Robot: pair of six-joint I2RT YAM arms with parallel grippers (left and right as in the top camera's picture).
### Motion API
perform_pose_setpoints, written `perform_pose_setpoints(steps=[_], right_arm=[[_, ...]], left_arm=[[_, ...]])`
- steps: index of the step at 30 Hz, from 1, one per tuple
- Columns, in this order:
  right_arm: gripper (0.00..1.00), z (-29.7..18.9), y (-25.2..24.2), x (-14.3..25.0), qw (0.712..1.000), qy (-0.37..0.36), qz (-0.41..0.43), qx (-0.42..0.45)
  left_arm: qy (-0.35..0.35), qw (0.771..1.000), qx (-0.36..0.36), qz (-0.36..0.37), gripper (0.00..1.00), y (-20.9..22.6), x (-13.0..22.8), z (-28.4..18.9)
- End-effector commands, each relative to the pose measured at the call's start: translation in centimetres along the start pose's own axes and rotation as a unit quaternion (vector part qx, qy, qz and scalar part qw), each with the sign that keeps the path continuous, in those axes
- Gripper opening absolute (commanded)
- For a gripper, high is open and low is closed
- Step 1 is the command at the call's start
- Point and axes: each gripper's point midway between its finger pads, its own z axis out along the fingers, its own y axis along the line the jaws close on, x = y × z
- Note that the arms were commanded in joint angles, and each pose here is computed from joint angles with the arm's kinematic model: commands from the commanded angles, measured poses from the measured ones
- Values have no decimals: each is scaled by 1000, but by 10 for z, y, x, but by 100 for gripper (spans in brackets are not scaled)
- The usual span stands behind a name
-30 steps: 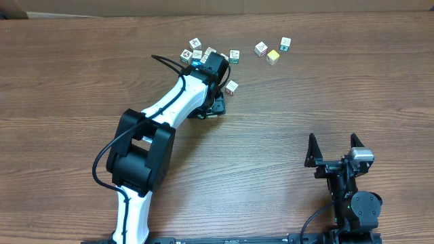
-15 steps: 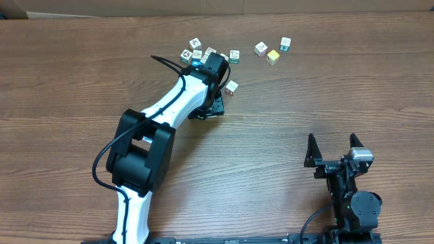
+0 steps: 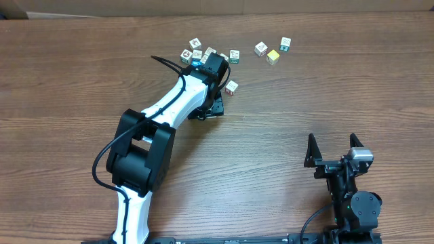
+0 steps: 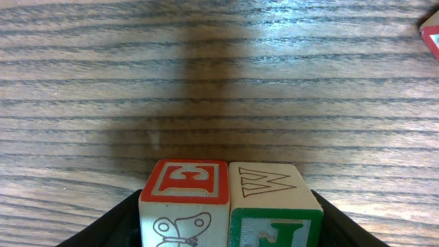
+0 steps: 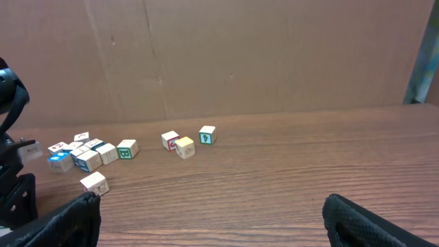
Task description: Form a horizontal line
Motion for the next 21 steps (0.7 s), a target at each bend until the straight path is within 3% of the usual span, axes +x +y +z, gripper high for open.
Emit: perform_pose_setpoints(steps=[1, 9, 16, 21], right_arm=[[100, 0, 2, 3, 1000, 0, -2, -5], [100, 0, 2, 3, 1000, 0, -2, -5], [100, 0, 2, 3, 1000, 0, -2, -5], [100, 0, 2, 3, 1000, 0, -2, -5]], left_arm=[[21, 1000, -8, -1, 60, 5, 9, 12], [21, 1000, -8, -1, 64, 5, 9, 12], [21, 1000, -9, -1, 80, 5, 9, 12], [19, 1000, -9, -1, 97, 5, 8, 12]])
